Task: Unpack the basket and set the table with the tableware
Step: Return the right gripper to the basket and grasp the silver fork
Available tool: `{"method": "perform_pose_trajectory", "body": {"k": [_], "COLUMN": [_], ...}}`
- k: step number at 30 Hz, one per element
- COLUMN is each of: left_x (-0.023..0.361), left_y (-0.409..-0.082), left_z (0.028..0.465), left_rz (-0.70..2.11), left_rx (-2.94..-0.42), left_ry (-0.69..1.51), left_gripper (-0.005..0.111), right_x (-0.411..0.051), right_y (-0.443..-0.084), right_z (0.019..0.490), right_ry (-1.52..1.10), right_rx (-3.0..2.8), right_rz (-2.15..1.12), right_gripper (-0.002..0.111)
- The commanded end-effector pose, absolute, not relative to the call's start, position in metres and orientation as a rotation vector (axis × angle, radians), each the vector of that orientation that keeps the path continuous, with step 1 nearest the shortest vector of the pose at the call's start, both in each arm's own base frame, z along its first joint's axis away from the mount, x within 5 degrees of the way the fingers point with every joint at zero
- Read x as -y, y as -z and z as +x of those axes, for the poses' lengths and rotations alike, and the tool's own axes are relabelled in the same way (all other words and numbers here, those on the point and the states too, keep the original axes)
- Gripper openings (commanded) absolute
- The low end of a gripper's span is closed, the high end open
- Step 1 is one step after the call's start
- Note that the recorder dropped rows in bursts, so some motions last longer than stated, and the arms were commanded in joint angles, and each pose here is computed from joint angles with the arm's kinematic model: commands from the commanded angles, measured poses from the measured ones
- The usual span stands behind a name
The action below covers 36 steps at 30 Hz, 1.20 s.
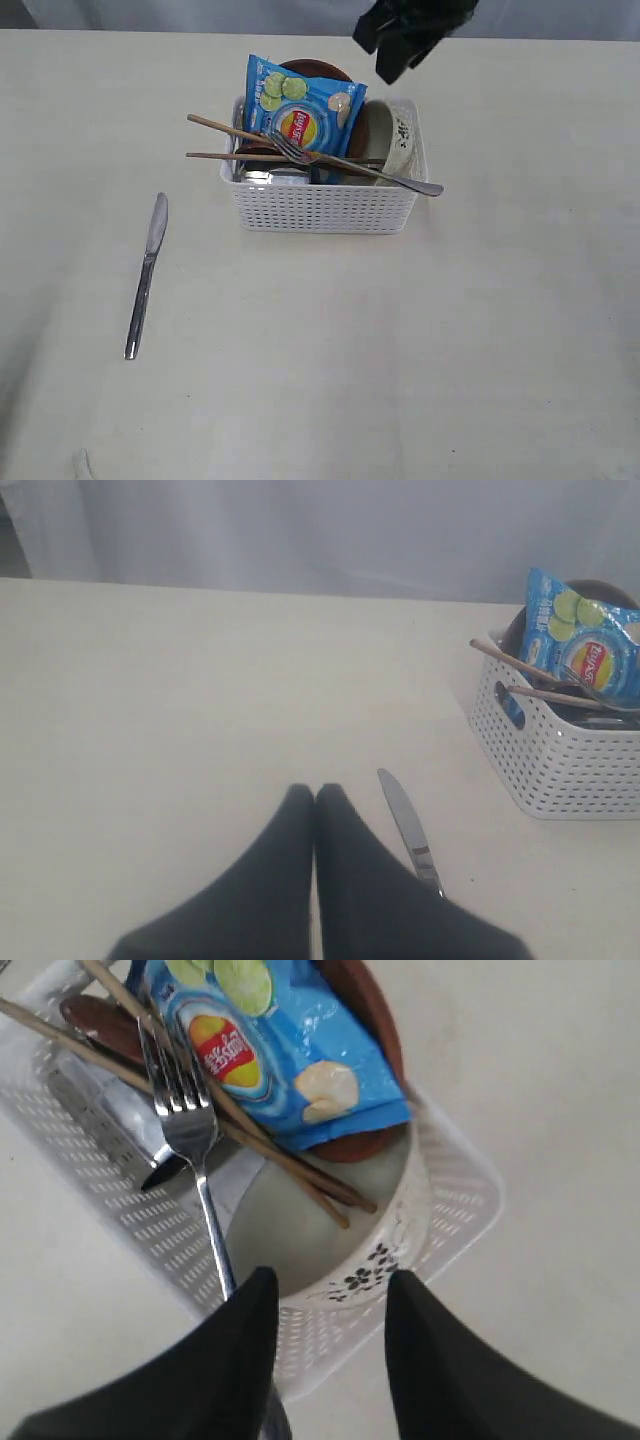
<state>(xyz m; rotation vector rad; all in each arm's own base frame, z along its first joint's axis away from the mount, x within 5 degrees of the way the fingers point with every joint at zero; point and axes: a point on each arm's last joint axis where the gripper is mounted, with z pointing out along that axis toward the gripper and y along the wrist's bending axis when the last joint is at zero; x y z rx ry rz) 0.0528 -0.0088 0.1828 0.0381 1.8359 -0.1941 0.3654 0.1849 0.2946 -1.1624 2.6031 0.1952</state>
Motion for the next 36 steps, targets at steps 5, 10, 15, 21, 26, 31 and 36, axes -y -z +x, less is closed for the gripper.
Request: {"method": "perform_pose_trajectory", "body": {"k": [5, 10, 15, 21, 26, 31, 36], "left_x": [0.009, 0.009, 0.009, 0.009, 0.009, 0.009, 0.009], "left_y": [-0.182, -0.182, -0.182, -0.182, -0.182, -0.182, -0.182], "left_z": [0.053, 0.053, 0.053, 0.053, 0.053, 0.053, 0.053], "left_rz": [0.046, 0.046, 0.046, 0.046, 0.046, 0.046, 0.046], "left_rx": [-1.834, -1.834, -1.834, -1.834, -1.834, -1.834, -1.834], "left_ry": [0.195, 0.195, 0.195, 0.195, 0.195, 0.195, 0.195], "left_gripper": [0.0, 0.0, 0.0, 0.0, 0.0, 0.0, 0.0], "right_x": [-0.21, -0.222, -0.226, -0.227, -0.228, -0.233, -0.24], "right_y": [-0.237, -0.217, -0.2, -0.187, -0.194, -0.227, -0.288], "right_z": [0.374, 0.372, 0.374, 0.377, 0.379, 0.381, 0.354], "right_ry": [-0.446, -0.451, -0.455, -0.45, -0.446, -0.443, -0.469], "right_rx": [-2.669, -2.689, -2.723, -2.747, -2.729, -2.635, -2.562], "right_rz": [-1.289, -1.352, -1.366, -1.366, -1.368, -1.345, -1.225], "right_gripper": [0.036, 0.036, 0.036, 0.034, 0.001, 0.0, 0.0]}}
